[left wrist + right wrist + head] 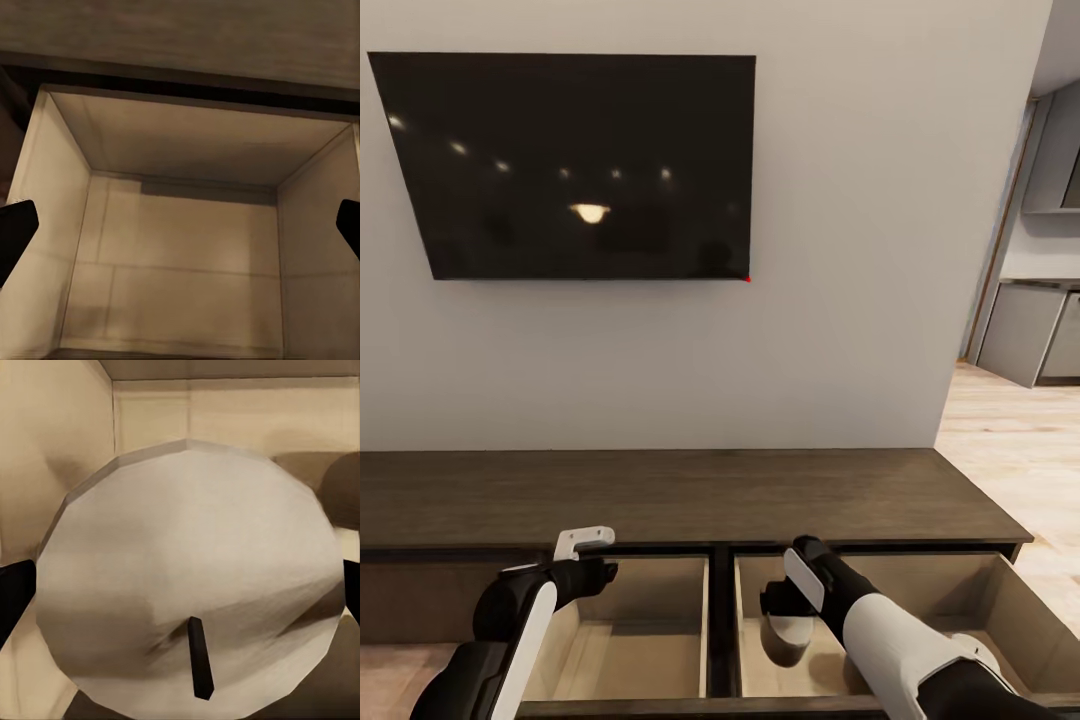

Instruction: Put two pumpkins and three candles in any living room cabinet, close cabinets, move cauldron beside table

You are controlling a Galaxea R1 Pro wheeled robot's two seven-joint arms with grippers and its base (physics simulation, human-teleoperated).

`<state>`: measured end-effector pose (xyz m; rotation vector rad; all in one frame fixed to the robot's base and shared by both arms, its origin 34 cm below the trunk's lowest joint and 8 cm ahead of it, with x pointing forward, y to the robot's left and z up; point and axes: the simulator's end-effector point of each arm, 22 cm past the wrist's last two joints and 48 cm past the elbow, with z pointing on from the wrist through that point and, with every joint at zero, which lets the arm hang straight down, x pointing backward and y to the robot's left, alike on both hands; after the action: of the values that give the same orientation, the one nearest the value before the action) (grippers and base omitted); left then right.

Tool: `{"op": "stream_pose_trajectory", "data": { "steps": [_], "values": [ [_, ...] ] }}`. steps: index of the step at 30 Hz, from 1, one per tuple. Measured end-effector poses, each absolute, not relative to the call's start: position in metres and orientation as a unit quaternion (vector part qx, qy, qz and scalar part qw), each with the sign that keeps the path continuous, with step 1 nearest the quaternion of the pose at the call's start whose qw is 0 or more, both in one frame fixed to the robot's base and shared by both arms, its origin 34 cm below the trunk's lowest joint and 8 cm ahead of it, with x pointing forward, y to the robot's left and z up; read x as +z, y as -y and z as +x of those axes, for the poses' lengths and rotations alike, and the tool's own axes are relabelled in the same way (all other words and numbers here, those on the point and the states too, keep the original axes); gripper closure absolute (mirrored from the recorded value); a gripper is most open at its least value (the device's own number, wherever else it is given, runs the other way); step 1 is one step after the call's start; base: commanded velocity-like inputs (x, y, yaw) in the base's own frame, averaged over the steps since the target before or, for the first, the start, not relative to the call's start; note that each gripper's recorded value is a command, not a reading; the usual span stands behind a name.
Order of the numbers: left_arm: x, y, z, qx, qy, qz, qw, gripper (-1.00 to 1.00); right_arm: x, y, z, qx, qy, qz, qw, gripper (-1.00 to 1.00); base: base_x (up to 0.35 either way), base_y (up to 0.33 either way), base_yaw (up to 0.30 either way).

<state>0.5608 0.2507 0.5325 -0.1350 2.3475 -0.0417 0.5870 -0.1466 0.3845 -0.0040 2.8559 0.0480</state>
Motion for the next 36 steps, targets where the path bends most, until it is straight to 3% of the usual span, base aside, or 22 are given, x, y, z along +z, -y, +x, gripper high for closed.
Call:
{"op": "stream_pose_trajectory", "data": {
  "steps": [36],
  "values": [
    [0.503, -0.248, 0.557, -0.021, -0.932, -0.053, 0.357, -1.00, 0.350, 0.153, 0.582, 0.009, -0.991, 0.010, 0.134, 1.00, 0.000, 0.000, 0.000]
  ]
}}
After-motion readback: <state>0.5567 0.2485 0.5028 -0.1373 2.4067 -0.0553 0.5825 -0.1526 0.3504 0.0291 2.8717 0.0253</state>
